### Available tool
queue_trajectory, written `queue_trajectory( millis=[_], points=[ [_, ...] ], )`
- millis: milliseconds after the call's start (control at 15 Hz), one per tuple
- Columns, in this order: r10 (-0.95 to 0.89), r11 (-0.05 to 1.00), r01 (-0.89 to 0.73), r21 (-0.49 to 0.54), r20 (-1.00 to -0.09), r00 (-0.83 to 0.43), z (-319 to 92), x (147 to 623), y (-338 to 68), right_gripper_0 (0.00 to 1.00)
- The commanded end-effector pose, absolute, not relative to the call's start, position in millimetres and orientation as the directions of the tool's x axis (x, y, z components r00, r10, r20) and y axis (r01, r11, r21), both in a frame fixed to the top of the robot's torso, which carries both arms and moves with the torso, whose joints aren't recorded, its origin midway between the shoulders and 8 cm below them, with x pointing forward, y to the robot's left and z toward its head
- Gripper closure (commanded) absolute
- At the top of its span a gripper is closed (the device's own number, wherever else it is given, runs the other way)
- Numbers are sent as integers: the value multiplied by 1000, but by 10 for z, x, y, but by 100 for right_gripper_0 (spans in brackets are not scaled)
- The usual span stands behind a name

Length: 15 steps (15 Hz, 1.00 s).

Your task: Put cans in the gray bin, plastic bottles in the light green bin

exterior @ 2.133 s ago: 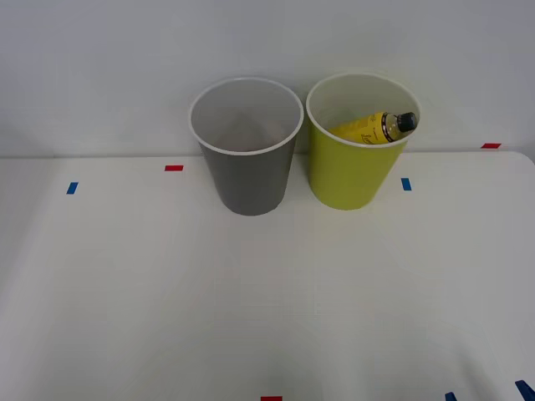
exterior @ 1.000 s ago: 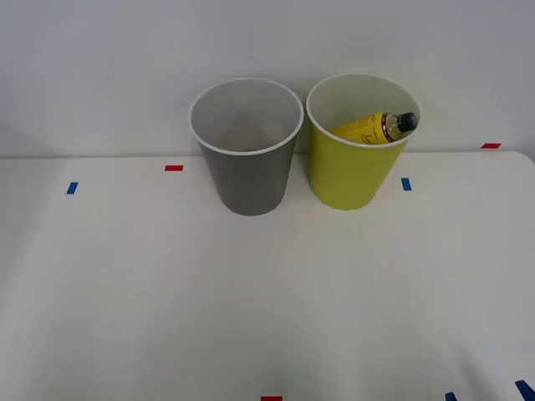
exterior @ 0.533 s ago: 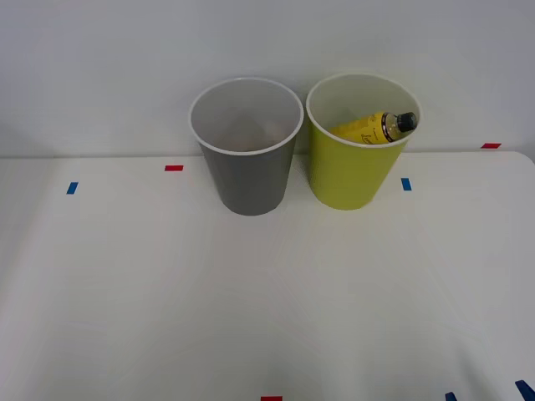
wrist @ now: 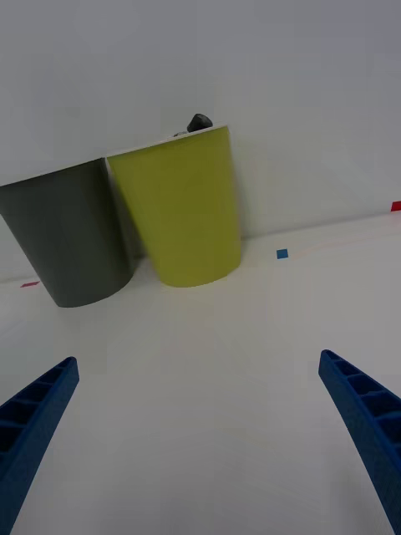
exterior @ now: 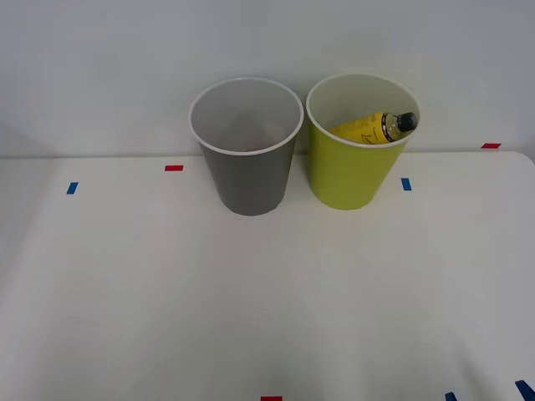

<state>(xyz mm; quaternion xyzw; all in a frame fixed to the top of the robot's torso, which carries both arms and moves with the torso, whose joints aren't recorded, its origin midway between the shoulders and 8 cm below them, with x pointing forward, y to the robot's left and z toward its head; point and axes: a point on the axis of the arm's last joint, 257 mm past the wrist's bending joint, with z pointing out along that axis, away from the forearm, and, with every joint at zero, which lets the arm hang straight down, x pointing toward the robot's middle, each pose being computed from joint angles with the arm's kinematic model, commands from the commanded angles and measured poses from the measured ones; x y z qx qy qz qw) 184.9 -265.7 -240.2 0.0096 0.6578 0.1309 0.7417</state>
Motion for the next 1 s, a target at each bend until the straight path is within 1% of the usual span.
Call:
queue_trajectory(
  millis=[67, 1000],
  points=[
    [207, 966, -182, 186, -973, 100, -2402, 1849, -2657, 0],
    [207, 966, -182, 186, -973, 100, -2402, 1849, -2657, 0]
  ],
)
